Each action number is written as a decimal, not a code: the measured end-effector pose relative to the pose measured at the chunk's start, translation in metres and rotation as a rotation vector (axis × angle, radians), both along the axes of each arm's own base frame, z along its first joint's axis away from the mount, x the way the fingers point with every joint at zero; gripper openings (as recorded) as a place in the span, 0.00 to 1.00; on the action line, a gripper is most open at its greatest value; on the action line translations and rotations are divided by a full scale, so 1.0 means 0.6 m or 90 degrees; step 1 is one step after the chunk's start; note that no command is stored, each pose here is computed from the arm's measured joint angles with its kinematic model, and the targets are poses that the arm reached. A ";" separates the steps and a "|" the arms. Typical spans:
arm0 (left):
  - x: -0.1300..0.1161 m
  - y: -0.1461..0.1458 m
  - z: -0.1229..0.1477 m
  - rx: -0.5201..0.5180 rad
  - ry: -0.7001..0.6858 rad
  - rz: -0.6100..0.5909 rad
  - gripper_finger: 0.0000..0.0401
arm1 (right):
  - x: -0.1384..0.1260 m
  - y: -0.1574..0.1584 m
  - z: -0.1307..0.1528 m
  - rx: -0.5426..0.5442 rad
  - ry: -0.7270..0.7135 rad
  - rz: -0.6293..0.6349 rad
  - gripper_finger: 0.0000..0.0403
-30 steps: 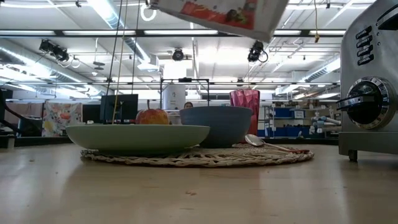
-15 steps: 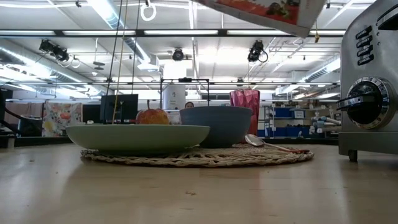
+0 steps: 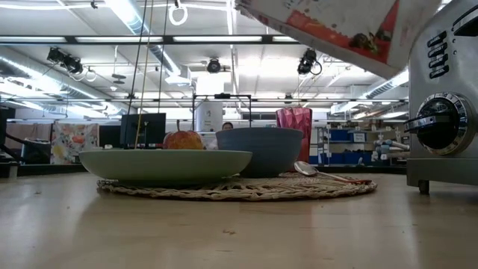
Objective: Arrange a breakfast setting
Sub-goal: Pour the cereal into the blue bowl
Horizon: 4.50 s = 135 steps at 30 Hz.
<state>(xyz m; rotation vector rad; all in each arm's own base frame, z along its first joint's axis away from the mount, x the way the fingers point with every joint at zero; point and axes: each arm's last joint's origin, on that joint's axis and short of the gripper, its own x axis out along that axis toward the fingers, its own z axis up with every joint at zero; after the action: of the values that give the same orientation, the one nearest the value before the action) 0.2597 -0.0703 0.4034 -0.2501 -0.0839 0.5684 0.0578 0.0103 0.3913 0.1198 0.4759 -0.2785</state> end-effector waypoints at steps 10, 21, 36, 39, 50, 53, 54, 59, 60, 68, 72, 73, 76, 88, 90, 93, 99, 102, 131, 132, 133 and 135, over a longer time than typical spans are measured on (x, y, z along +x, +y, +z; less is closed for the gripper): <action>0.032 0.026 -0.020 -0.040 -0.005 0.020 0.74 | -0.013 -0.001 -0.034 0.051 0.024 0.056 0.60; 0.044 0.041 -0.043 -0.043 0.049 0.046 0.74 | 0.004 0.013 -0.039 0.171 0.058 0.057 0.60; 0.045 0.039 -0.064 -0.043 0.111 0.050 0.74 | -0.017 0.007 -0.023 0.235 0.093 0.064 0.60; 0.052 0.040 -0.078 -0.062 0.126 0.057 0.74 | -0.016 0.008 -0.024 0.249 0.101 0.064 0.60; 0.087 0.032 -0.124 -0.064 0.182 0.056 0.74 | -0.001 0.017 -0.030 0.278 0.148 0.042 0.60; 0.087 0.032 -0.126 -0.062 0.188 0.057 0.74 | 0.000 0.016 -0.030 0.291 0.154 0.032 0.60; 0.086 0.032 -0.126 -0.061 0.191 0.057 0.74 | 0.001 0.016 -0.030 0.294 0.155 0.031 0.60; 0.086 0.032 -0.127 -0.061 0.194 0.056 0.74 | 0.004 0.016 -0.031 0.309 0.163 0.021 0.60; 0.086 0.032 -0.127 -0.061 0.195 0.055 0.74 | 0.005 0.016 -0.031 0.313 0.165 0.018 0.60; 0.086 0.032 -0.127 -0.061 0.196 0.054 0.74 | 0.010 0.015 -0.018 0.326 0.179 0.010 0.59; 0.086 0.032 -0.128 -0.060 0.198 0.054 0.74 | 0.013 0.015 -0.001 0.334 0.192 0.025 0.59; 0.086 0.032 -0.128 -0.060 0.199 0.054 0.74 | 0.014 0.016 0.001 0.333 0.199 0.024 0.59; 0.086 0.032 -0.128 -0.060 0.198 0.054 0.74 | 0.021 0.017 0.004 0.329 0.212 0.022 0.59; 0.086 0.032 -0.128 -0.060 0.198 0.054 0.74 | 0.036 0.012 0.000 0.332 0.239 -0.021 0.59; 0.086 0.032 -0.128 -0.060 0.199 0.054 0.74 | 0.037 0.010 0.000 0.338 0.240 -0.027 0.59; 0.086 0.032 -0.128 -0.060 0.198 0.054 0.74 | 0.041 0.009 -0.001 0.348 0.246 -0.040 0.58; 0.086 0.032 -0.128 -0.059 0.199 0.053 0.74 | 0.050 0.007 -0.003 0.362 0.256 -0.049 0.58; 0.085 0.032 -0.128 -0.059 0.199 0.053 0.74 | 0.057 0.007 -0.004 0.363 0.260 -0.048 0.58; 0.085 0.032 -0.128 -0.060 0.199 0.054 0.74 | 0.117 -0.014 0.025 0.451 0.312 -0.109 0.58; 0.085 0.032 -0.128 -0.060 0.199 0.054 0.74 | 0.117 -0.015 0.025 0.458 0.312 -0.113 0.58; 0.085 0.032 -0.128 -0.060 0.199 0.054 0.74 | 0.117 -0.016 0.025 0.464 0.312 -0.116 0.58; 0.085 0.032 -0.128 -0.060 0.199 0.054 0.74 | 0.120 -0.016 0.025 0.481 0.313 -0.118 0.58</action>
<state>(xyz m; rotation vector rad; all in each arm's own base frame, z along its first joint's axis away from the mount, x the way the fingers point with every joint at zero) 0.3108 -0.0511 0.3268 -0.2474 0.2366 0.6902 0.1296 0.0007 0.4062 0.8495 1.0467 -0.2982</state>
